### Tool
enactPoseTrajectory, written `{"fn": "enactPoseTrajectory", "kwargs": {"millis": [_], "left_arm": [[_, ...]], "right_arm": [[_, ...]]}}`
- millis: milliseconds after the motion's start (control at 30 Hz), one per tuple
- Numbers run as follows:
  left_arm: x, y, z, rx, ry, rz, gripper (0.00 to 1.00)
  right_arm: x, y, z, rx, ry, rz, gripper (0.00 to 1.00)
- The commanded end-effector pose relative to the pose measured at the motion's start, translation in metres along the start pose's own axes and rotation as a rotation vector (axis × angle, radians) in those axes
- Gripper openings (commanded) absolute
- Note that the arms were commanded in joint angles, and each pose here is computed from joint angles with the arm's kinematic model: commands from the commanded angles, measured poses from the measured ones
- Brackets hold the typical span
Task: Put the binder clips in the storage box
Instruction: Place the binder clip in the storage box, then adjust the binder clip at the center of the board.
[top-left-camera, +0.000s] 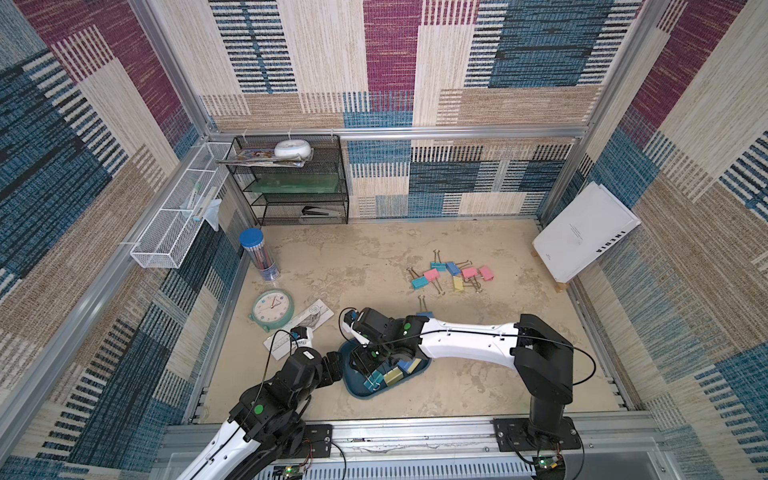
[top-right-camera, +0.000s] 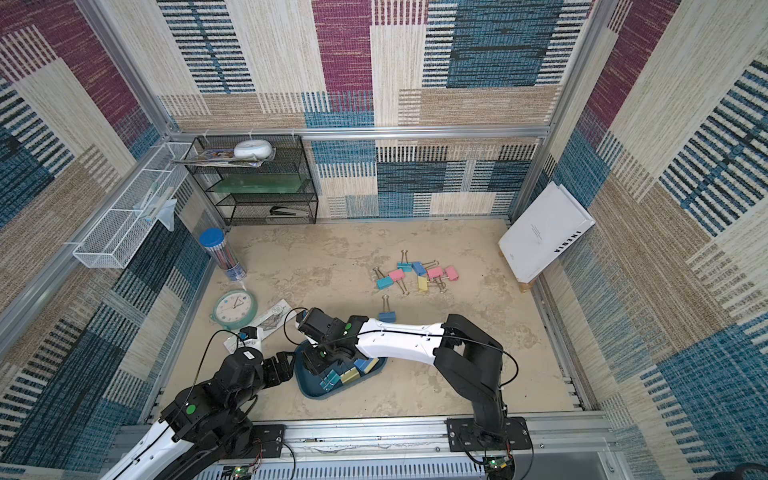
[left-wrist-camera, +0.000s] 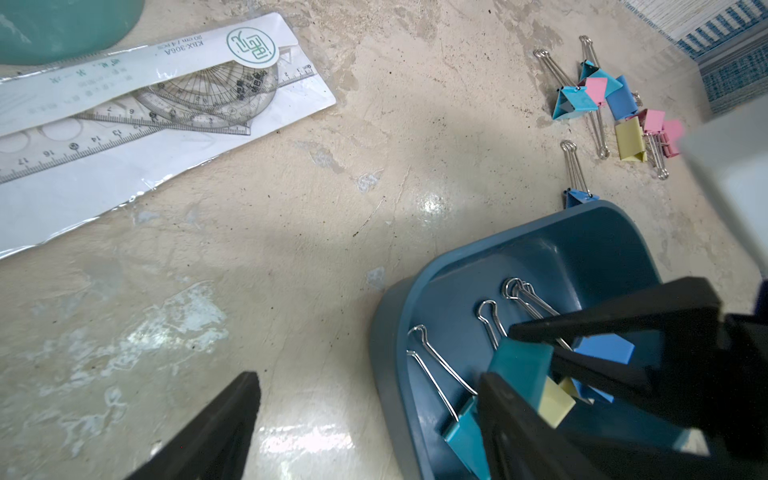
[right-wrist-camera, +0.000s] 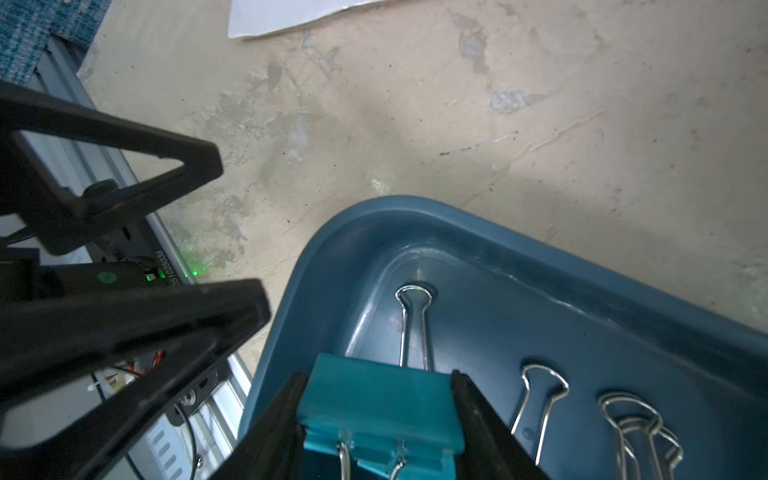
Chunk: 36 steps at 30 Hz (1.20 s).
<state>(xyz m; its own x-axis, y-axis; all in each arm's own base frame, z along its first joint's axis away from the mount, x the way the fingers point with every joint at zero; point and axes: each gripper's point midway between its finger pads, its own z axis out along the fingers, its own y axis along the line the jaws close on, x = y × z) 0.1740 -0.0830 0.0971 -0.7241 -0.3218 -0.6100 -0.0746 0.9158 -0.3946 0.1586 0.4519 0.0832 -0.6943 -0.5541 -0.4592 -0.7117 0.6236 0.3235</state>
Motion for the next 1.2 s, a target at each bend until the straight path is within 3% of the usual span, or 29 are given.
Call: {"fn": "enactPoseTrajectory", "kwargs": {"millis": [0, 100, 233, 367, 467, 533, 600, 667, 800, 967, 1033, 1067, 1167], "left_arm": [[0.001, 0.006, 0.001, -0.024, -0.006, 0.007, 0.86], [0.002, 0.007, 0.002, -0.028, -0.003, 0.01, 0.86], [0.003, 0.008, 0.002, -0.028, -0.009, 0.008, 0.86], [0.002, 0.009, 0.001, -0.029, -0.014, 0.007, 0.86], [0.002, 0.009, 0.001, -0.027, -0.013, 0.007, 0.86], [0.002, 0.009, 0.001, -0.026, -0.013, 0.008, 0.86], [0.002, 0.008, 0.001, -0.024, -0.013, 0.008, 0.86], [0.002, 0.007, 0.001, -0.02, -0.014, 0.013, 0.86], [0.001, 0.006, 0.0, -0.014, -0.016, 0.011, 0.86], [0.001, 0.005, 0.0, -0.009, -0.012, 0.016, 0.86], [0.001, 0.005, 0.0, -0.009, -0.014, 0.017, 0.86], [0.001, 0.005, 0.001, -0.012, -0.013, 0.018, 0.86], [0.002, 0.005, 0.001, -0.011, -0.011, 0.021, 0.86]], "right_arm": [[-0.005, -0.002, 0.004, 0.018, -0.036, 0.053, 0.57], [-0.009, -0.003, 0.005, 0.02, -0.059, 0.078, 0.63], [-0.007, -0.006, 0.011, 0.042, -0.035, 0.071, 0.81], [-0.014, -0.008, -0.002, 0.07, -0.056, 0.051, 0.85], [-0.025, -0.02, -0.033, 0.123, -0.115, 0.044, 0.86], [-0.033, -0.039, -0.063, 0.209, -0.174, 0.04, 0.86], [-0.039, -0.064, -0.094, 0.326, -0.235, 0.016, 0.98], [-0.04, -0.095, -0.12, 0.417, -0.258, 0.016, 0.98], [-0.032, -0.168, -0.15, 0.472, -0.275, 0.113, 0.99], [-0.028, -0.221, -0.161, 0.49, -0.319, 0.147, 0.99], [-0.029, -0.239, -0.159, 0.519, -0.305, 0.152, 0.89], [-0.029, -0.243, -0.155, 0.517, -0.292, 0.156, 0.79], [-0.029, -0.248, -0.135, 0.457, -0.252, 0.19, 0.32]]}}
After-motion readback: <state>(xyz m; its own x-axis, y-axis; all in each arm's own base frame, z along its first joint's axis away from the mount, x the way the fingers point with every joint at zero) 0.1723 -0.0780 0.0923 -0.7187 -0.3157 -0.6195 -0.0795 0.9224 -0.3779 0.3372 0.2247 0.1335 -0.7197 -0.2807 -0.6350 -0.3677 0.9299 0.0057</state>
